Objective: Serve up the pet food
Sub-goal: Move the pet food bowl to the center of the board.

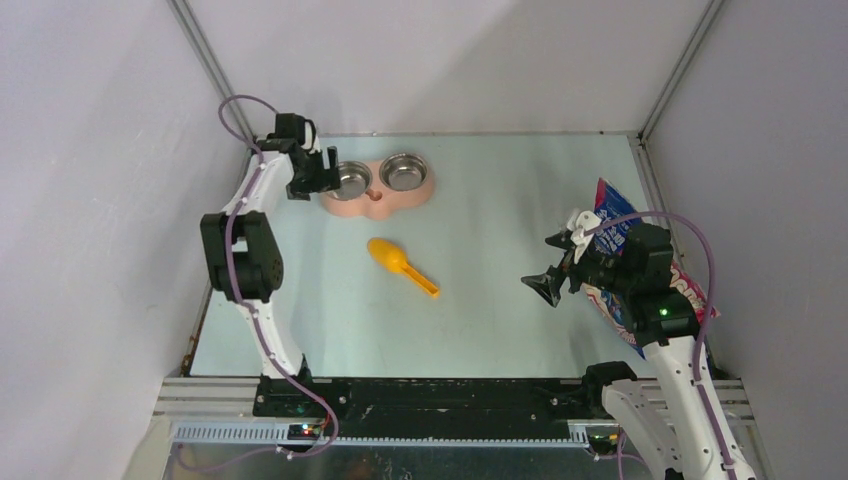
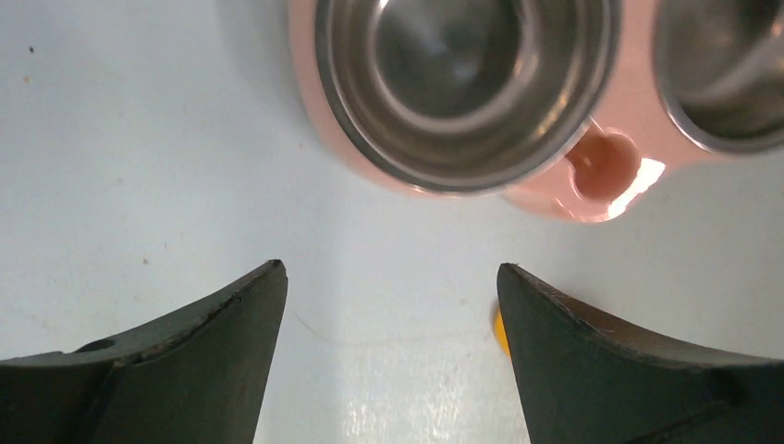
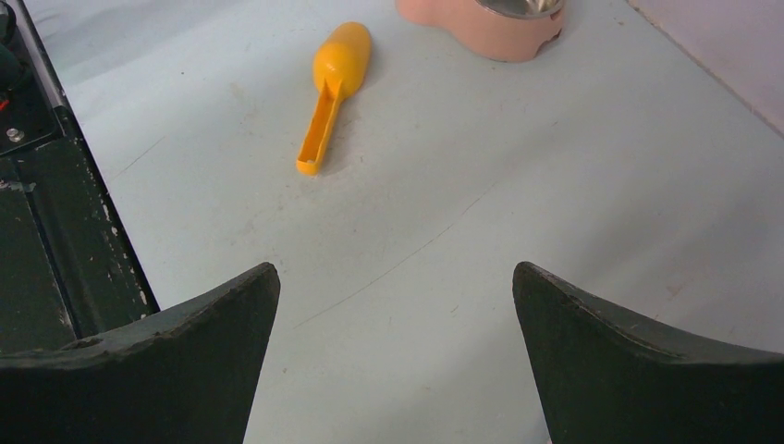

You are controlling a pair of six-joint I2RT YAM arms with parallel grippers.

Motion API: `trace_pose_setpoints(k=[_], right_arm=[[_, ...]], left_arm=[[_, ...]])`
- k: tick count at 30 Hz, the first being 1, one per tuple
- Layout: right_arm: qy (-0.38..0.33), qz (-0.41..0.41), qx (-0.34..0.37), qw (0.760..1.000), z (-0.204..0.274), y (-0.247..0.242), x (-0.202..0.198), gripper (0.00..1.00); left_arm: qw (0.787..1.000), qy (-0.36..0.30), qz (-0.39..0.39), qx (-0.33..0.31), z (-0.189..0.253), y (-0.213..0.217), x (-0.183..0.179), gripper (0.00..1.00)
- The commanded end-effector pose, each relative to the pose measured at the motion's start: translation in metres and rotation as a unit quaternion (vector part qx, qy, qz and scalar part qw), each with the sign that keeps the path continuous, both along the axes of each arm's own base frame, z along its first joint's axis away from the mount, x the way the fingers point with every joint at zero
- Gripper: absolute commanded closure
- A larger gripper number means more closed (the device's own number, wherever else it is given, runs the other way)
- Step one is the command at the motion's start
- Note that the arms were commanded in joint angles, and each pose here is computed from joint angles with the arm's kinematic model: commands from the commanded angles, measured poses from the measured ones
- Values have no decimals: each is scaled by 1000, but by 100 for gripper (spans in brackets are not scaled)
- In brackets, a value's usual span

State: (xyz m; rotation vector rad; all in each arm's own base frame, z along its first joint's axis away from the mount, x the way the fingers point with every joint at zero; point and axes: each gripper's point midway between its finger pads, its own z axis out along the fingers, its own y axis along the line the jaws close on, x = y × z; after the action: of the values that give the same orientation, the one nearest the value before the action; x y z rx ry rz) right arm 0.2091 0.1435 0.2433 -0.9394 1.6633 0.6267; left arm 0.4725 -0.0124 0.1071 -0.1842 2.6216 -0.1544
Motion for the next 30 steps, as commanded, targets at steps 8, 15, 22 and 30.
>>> trace_pose_setpoints(k=[8, 15, 22, 30], right_arm=[[-17, 5, 12, 1000, 10, 1, 0, 0], [-17, 5, 12, 1000, 10, 1, 0, 0], [-17, 5, 12, 1000, 10, 1, 0, 0], [-15, 5, 11, 1000, 9, 1, 1, 0]], left_arm=[[996, -22, -87, -1, -7, -38, -32, 15], [998, -7, -63, 25, -24, -39, -15, 20], [998, -12, -40, 39, -26, -34, 19, 20], [997, -33, -54, 36, -14, -49, 32, 20]])
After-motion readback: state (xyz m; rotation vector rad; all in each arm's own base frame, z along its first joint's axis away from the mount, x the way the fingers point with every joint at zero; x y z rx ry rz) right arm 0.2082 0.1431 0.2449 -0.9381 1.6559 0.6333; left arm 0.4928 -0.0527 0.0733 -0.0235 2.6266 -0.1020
